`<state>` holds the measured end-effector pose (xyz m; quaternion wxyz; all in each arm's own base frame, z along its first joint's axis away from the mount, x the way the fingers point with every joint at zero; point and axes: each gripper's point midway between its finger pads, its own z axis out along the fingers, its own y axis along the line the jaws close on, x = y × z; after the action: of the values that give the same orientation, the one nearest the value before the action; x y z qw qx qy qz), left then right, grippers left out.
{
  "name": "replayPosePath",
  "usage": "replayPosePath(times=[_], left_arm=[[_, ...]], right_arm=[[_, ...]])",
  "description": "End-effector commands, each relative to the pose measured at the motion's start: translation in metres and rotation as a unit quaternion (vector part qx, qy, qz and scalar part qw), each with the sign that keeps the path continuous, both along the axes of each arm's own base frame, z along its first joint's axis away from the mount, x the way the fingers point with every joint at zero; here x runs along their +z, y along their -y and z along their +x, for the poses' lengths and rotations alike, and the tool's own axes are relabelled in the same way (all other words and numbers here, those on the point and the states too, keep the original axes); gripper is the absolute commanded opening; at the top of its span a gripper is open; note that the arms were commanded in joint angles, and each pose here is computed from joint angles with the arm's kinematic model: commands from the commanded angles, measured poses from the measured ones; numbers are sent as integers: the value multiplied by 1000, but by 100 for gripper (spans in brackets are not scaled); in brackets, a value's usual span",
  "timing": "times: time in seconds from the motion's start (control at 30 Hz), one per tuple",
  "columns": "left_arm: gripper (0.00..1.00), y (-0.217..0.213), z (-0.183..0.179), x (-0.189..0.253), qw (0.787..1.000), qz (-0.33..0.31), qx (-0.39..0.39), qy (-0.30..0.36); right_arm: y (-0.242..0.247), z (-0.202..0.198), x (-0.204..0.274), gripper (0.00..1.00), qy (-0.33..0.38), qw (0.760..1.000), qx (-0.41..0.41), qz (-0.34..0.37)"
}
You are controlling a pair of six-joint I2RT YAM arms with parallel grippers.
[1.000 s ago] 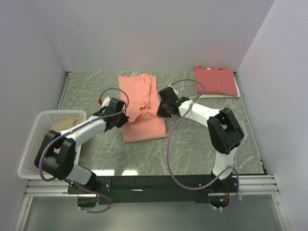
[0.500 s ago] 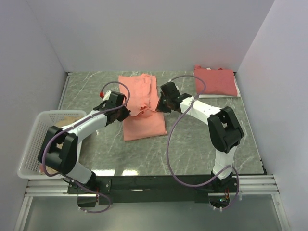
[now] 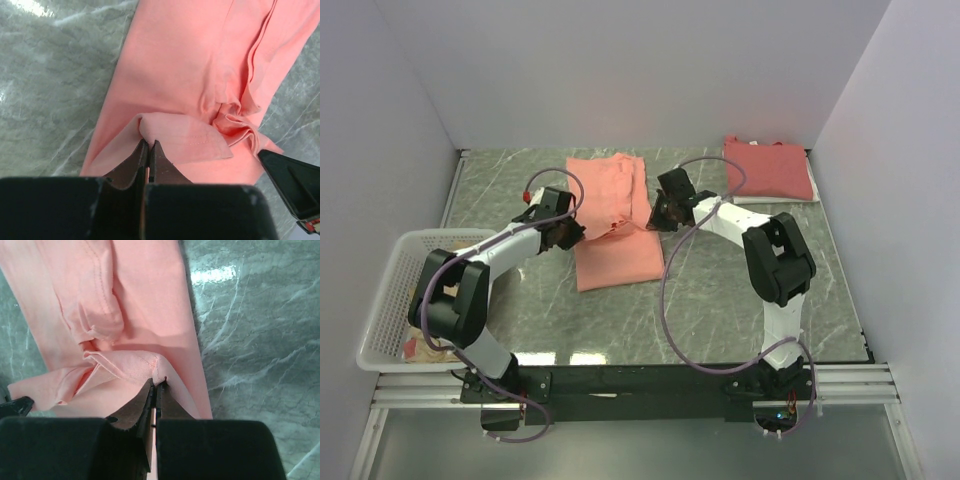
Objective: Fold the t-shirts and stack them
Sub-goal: Fold the tshirt
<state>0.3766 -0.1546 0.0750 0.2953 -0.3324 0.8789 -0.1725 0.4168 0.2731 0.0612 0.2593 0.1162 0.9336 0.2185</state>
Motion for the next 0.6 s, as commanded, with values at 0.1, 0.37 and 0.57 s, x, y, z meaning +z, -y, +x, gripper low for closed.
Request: replayPosePath(times=[0.1, 0.37, 0.57], left_arm=[[5, 4, 27, 27, 998, -23, -16, 53], [64, -12, 23, 41, 998, -25, -3, 53], [53, -4, 12, 63, 996, -35, -18, 78]], right_arm=[[-2, 25, 29, 2, 44, 999, 4, 25], [11, 32, 57, 53, 69, 997, 1, 24], [12, 19, 81, 54, 102, 995, 9, 5]])
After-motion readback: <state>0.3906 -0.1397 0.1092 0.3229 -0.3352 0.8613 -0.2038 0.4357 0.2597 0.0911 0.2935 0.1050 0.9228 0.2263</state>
